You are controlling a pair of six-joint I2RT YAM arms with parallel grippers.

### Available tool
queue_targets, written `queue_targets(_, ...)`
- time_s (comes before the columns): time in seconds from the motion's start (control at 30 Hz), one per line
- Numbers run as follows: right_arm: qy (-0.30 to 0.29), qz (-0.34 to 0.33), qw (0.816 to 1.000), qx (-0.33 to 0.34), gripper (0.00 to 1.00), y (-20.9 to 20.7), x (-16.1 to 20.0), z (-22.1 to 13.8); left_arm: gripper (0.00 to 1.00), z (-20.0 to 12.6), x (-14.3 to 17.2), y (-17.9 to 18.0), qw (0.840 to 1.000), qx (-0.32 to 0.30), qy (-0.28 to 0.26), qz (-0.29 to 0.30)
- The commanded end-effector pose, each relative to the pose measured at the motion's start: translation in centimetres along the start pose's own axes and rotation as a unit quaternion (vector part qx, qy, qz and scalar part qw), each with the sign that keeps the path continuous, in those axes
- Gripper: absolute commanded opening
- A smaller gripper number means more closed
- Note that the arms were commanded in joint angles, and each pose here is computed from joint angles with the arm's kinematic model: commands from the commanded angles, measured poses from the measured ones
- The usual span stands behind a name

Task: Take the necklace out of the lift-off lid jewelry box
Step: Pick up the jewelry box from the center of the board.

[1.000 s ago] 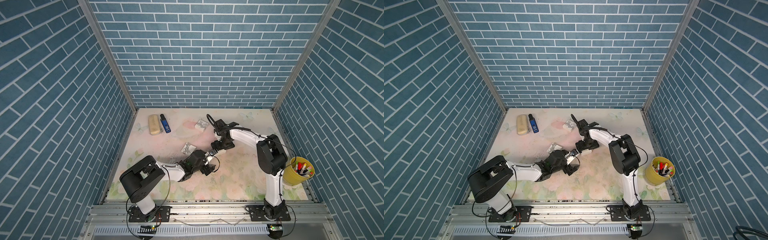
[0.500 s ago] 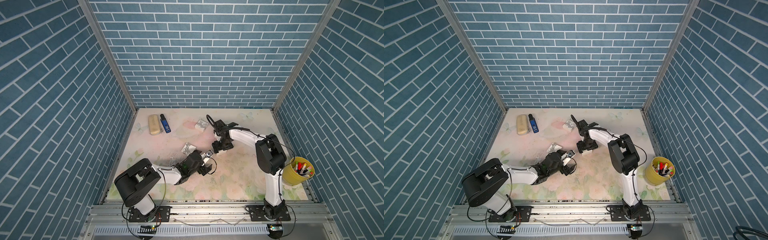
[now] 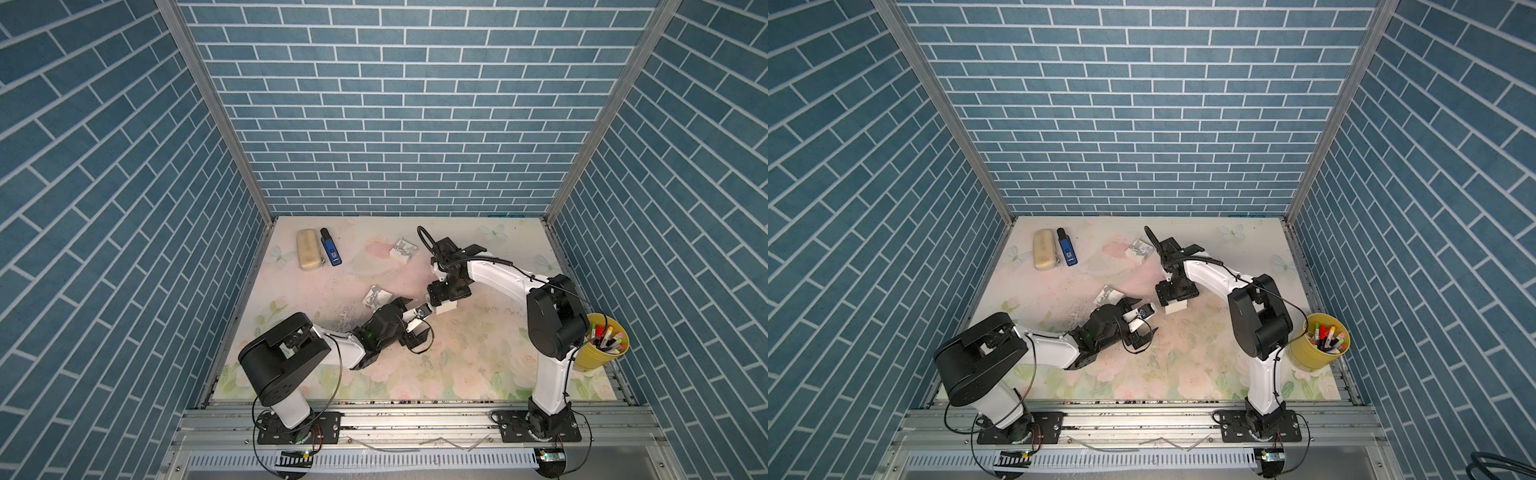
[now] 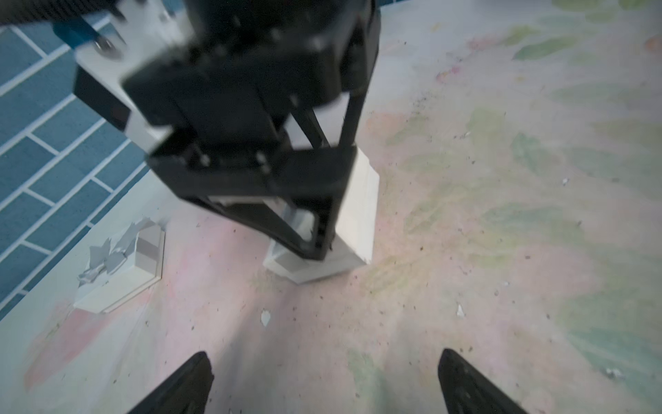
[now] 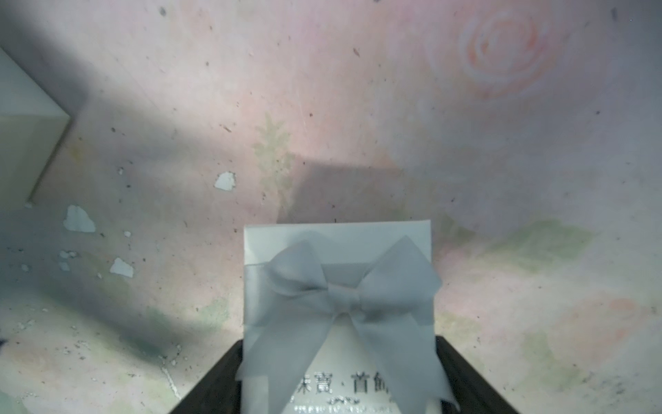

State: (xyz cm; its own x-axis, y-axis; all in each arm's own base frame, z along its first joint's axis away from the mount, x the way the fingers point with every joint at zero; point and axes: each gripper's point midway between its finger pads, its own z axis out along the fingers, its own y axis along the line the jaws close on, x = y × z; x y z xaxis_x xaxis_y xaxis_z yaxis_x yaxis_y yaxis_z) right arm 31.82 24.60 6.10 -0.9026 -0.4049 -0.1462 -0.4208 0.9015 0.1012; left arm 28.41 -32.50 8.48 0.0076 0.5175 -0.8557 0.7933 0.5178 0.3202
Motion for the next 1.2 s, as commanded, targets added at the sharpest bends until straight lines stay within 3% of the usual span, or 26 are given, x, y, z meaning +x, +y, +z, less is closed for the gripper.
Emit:
queue_targets(0.0, 0.016, -0.006, 1.000, -0.003, 0.78, 0.0, 1.3, 0.1, 1.00, 0.1, 0.8, -0.4, 0.999, 0.024, 0.015, -0.016)
queue_targets(0.57, 0.047, 0.009, 0.999, -0.002, 0.84, 0.1, 1.0, 2.7, 1.00, -0.9, 2.8, -1.0, 0.999, 0.026, 0.037, -0.021)
queue_targets(0.83, 0.052, 0.012, 0.998, -0.012, 0.74, 0.3, 1.6, 3.0, 1.00, -1.0, 3.0, -0.4, 0.999, 0.011, 0.047, -0.025)
queue_targets(1.17, 0.031, 0.011, 0.998, -0.049, 0.69, 1.6, 1.8, 0.1, 1.00, -1.2, 2.8, -0.4, 0.999, 0.010, 0.040, -0.029)
